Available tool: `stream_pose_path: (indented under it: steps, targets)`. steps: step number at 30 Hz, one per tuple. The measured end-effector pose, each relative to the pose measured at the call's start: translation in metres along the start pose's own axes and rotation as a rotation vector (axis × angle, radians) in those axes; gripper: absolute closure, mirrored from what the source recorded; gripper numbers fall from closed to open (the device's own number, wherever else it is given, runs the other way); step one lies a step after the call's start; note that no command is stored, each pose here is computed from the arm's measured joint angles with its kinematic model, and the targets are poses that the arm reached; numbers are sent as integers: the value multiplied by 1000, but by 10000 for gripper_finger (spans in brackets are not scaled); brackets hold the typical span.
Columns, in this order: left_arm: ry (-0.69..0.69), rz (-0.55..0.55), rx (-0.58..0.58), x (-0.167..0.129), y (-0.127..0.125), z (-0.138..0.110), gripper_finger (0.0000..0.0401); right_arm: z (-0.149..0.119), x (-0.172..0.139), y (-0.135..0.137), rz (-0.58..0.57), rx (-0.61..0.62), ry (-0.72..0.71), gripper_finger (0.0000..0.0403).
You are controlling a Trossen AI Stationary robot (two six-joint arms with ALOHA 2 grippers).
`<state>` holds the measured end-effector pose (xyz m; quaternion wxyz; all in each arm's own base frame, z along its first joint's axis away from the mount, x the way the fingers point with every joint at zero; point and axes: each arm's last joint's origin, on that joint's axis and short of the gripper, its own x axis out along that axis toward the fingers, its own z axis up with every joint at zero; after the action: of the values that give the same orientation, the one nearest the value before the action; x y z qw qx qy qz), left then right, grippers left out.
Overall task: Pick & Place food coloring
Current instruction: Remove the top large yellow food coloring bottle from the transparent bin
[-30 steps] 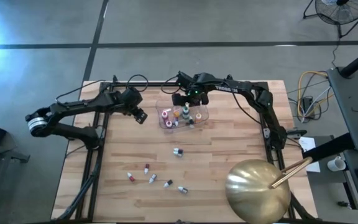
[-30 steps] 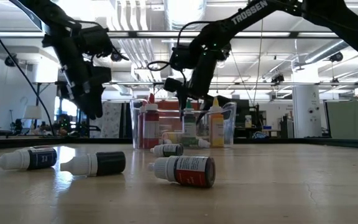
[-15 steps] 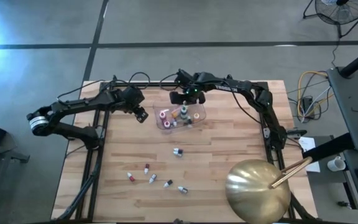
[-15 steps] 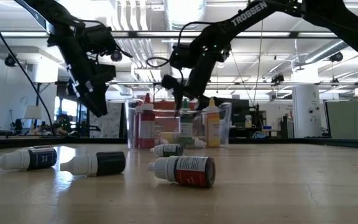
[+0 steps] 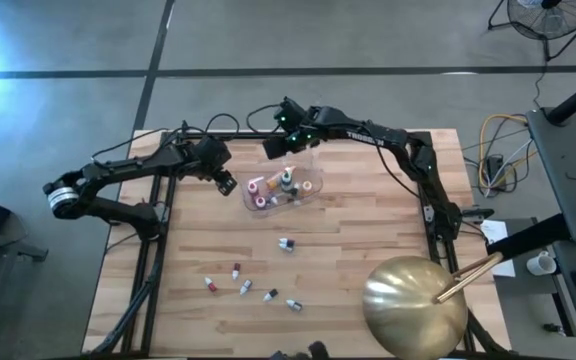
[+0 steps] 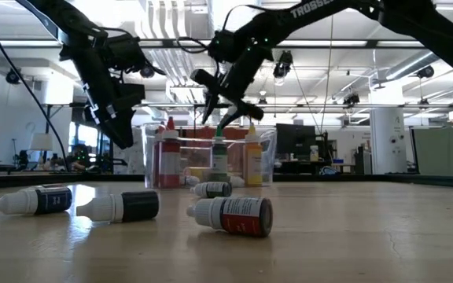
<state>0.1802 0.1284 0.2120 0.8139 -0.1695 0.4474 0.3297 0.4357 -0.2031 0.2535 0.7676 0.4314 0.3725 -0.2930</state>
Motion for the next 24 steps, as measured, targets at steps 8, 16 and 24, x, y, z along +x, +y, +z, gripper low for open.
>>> stream_pose_path:
  steps: [8, 16, 24]
  targets:
    - [6, 11, 5, 0, 4, 0, 227, 1, -10, -2, -101, -677, 18, 227]
    - [11, -5, 39, 0, 4, -1, 227, -17, -10, 30, 97, -908, 11, 227]
    - [23, -22, 64, 0, 3, -1, 227, -53, -4, 65, -37, -1296, -40, 227]
